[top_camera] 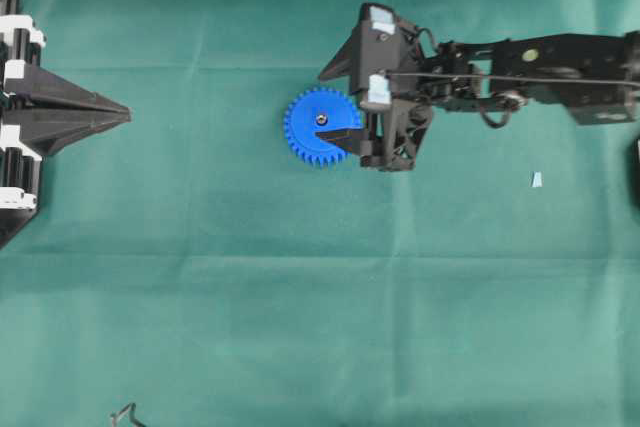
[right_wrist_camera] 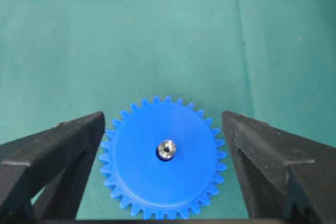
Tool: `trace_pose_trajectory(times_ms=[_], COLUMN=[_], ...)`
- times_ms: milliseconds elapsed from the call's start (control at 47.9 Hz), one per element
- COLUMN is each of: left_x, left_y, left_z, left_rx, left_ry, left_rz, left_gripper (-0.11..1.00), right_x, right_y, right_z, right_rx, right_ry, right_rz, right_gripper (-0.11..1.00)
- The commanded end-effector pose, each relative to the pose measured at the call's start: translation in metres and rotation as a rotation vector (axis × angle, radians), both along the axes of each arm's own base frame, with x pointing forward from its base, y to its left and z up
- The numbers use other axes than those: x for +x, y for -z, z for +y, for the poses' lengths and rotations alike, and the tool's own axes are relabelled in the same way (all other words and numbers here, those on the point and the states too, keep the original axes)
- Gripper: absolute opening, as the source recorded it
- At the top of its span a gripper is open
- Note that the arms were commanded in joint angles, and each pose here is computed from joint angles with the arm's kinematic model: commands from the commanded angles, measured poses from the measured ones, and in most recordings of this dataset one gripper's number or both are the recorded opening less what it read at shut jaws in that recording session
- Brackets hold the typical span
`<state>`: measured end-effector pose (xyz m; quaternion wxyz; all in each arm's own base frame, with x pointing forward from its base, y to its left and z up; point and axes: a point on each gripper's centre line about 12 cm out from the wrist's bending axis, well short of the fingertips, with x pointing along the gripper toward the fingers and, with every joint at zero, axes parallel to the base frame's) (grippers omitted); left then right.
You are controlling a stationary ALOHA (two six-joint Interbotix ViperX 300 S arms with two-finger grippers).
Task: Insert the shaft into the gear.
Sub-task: 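Open the right gripper and retract it to the right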
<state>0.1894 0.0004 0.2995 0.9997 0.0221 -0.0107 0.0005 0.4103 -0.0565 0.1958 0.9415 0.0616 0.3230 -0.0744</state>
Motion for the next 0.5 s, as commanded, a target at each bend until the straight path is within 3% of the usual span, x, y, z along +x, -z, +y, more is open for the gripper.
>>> trace_pose_trajectory(times_ms=[0,480], left_x=[0.0,-0.005], left_y=[-0.012,-0.006], left_z=[0.0,0.001], left_rx=[-0.001,-0.008], left_ry=[-0.002,-0.006], left_rz=[-0.025,0.049], left_gripper=[0.0,0.0], right_x=[-0.004,-0.066], right_y=[-0.037,-0.092], right_z=[0.0,0.011], right_rx=[-0.009,-0.021], right_ry=[0.0,-0.019], right_rz=[-0.07,-0.086], right_gripper=[0.98,0.98])
